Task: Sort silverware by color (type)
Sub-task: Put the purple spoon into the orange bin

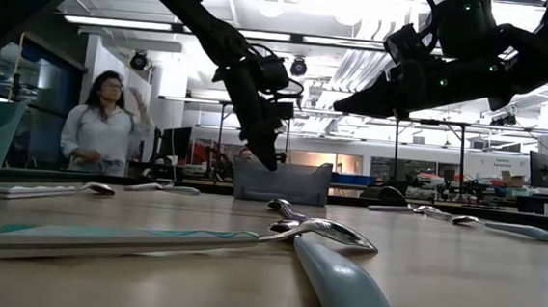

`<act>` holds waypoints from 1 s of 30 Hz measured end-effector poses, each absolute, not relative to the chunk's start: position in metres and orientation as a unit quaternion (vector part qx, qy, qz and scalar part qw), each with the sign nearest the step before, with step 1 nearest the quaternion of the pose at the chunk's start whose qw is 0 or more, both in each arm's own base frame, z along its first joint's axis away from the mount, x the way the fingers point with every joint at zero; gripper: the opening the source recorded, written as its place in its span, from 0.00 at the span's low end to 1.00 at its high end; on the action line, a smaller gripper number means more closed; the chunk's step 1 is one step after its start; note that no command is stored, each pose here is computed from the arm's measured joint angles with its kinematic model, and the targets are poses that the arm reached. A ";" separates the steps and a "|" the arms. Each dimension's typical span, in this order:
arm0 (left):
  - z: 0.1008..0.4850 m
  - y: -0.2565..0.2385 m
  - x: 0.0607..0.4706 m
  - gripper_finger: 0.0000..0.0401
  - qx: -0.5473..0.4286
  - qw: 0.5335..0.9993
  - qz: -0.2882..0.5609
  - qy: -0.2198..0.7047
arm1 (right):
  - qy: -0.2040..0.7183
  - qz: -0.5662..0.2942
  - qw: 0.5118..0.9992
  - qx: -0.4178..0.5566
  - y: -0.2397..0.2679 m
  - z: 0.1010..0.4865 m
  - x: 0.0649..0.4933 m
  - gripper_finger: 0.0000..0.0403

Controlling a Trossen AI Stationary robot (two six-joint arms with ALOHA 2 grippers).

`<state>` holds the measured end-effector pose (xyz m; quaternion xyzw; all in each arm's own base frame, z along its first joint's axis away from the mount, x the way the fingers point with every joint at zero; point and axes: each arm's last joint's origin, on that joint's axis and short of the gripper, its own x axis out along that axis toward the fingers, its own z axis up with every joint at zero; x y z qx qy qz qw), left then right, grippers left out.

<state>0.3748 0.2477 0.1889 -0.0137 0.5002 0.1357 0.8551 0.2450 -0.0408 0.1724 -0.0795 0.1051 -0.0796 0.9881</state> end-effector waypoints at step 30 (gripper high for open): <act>0.205 0.179 0.393 0.00 0.047 0.925 0.117 0.358 | 0.113 -0.098 0.984 -0.094 -0.042 0.172 0.245 0.00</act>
